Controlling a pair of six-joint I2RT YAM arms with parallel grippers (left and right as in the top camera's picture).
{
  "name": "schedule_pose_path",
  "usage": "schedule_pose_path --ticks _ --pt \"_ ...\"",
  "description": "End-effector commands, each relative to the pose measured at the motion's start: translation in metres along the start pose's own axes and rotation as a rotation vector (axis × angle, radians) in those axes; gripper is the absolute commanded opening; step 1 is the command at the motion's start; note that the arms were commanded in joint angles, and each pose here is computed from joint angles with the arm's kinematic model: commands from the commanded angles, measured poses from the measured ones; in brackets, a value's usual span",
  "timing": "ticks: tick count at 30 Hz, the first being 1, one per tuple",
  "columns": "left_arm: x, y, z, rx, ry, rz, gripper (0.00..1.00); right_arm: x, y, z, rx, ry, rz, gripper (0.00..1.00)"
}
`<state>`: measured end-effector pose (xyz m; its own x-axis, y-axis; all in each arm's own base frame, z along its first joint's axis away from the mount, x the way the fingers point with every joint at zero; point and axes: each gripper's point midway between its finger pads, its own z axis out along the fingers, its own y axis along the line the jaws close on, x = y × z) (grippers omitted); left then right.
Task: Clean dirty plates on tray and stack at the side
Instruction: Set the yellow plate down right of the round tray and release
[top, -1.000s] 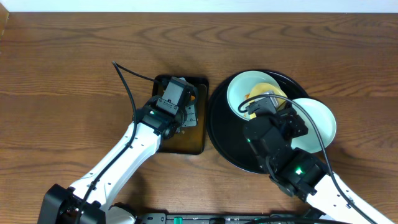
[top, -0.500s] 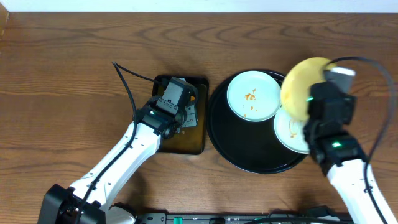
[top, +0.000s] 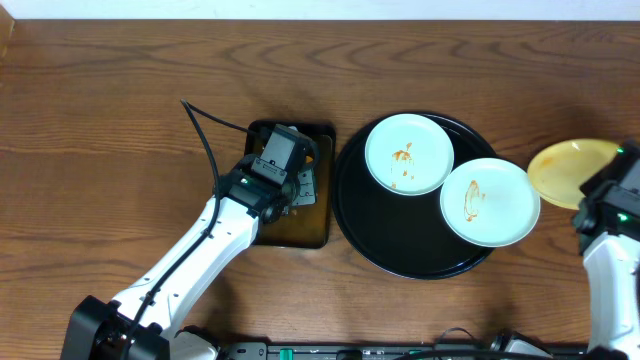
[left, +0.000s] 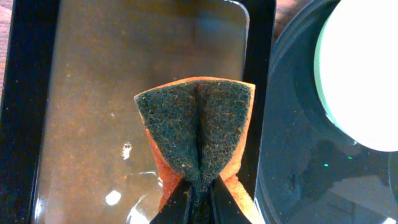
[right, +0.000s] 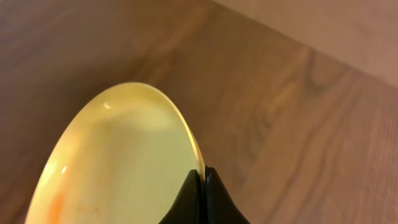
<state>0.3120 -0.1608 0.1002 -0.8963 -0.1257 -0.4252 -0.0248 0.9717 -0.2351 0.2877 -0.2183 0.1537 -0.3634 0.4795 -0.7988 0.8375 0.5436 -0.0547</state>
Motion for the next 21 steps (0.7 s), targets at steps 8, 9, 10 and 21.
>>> schedule_pose_path --ticks 8,9,10,21 --pt "0.001 0.005 -0.001 -0.022 0.003 0.004 0.08 0.02 -0.031 0.033 0.02 0.14 0.107 0.01" --pt "0.001 0.005 -0.001 -0.022 0.003 0.004 0.08 0.024 -0.028 0.034 0.004 0.155 0.102 0.01" --pt "0.001 0.005 -0.001 -0.022 0.003 0.004 0.08 0.027 -0.024 0.034 -0.019 0.17 0.094 0.01" --pt "0.001 0.005 -0.001 -0.022 0.003 0.004 0.08 0.098 0.046 -0.017 -0.508 0.542 0.01 0.37"
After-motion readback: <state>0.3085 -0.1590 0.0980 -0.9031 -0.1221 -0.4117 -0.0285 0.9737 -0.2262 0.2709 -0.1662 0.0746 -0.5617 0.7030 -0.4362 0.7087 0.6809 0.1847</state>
